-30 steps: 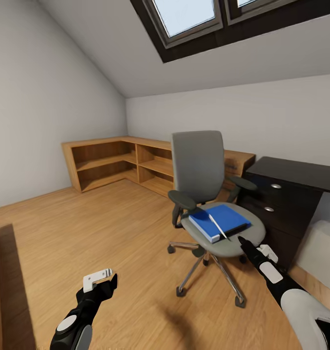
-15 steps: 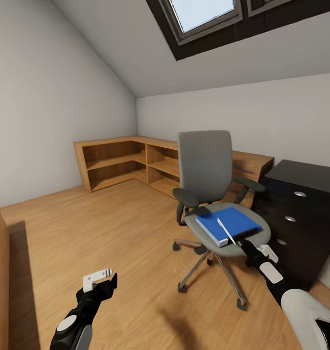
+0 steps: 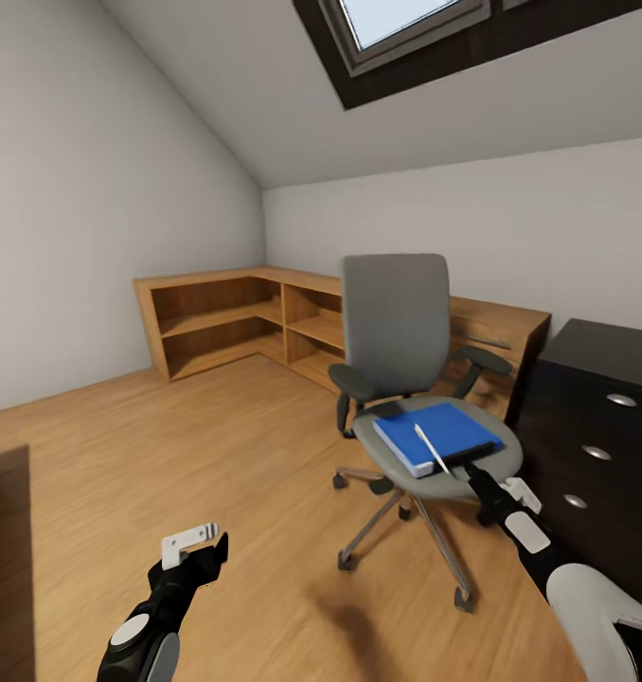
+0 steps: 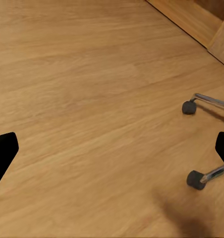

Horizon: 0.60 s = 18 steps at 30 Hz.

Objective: In the bedroom, organize the workspace by keeping the computer under the desk, ensuring the monitor is on the desk, placing the keyboard on the desk next to the monitor, placing the mouse on the desk next to the keyboard, moving the folder from the swivel chair onto the desk next to the mouse, stacking the notebook on top of the folder with the pen on top of the notebook, and positioning the swivel chair next to the desk.

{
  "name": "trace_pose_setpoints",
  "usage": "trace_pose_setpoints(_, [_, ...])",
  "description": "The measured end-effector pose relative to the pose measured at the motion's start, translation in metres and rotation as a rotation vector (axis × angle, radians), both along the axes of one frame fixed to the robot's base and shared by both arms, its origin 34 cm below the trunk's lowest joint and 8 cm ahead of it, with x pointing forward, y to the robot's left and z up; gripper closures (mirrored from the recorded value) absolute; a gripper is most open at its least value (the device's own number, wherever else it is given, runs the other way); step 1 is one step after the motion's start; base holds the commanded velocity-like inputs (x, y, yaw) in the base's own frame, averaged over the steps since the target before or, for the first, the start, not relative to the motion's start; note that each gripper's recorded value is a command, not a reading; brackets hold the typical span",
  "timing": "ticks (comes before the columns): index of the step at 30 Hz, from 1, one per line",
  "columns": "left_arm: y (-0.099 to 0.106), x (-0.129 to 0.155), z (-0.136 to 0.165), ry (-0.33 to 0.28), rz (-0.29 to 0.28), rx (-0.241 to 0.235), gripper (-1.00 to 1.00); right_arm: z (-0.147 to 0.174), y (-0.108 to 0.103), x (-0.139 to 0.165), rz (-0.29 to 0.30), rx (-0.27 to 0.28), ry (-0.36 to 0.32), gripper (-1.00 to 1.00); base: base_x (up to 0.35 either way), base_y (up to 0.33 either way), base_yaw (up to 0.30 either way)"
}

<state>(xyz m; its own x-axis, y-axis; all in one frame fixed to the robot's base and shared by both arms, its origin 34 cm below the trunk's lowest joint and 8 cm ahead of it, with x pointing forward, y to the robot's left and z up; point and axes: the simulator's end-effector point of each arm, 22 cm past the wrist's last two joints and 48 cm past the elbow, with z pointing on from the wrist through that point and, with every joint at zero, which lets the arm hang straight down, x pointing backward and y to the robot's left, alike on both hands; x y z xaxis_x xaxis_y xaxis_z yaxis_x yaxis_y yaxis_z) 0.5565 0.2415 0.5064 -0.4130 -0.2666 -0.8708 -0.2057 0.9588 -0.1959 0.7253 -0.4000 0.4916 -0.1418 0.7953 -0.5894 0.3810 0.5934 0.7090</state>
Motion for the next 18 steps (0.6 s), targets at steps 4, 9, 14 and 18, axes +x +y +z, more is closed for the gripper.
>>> trace_pose_setpoints(4, [0.0000,0.0000,0.0001,0.000,0.000,0.000,-1.00,0.0004,-0.0011,0.0000,-0.003,0.000,-0.001,-1.00,0.327,0.126,0.000])
trace_pose_setpoints(9, [-0.0003,-0.0002,-0.0006,0.002,-0.001,0.000,-1.00,0.0009,-0.0016,0.0002,-0.005,0.002,-0.003,-1.00,0.246,0.064,0.000])
trace_pose_setpoints(14, [-0.0008,-0.0003,-0.0006,0.003,-0.001,-0.002,-1.00,0.0007,-0.0018,0.0001,-0.005,0.000,-0.001,-1.00,0.220,0.147,0.000])
trace_pose_setpoints(18, [-0.0009,-0.0003,-0.0006,0.003,-0.001,-0.002,-1.00,0.0004,-0.0015,0.0000,-0.004,-0.001,-0.001,-1.00,0.237,0.186,0.000])
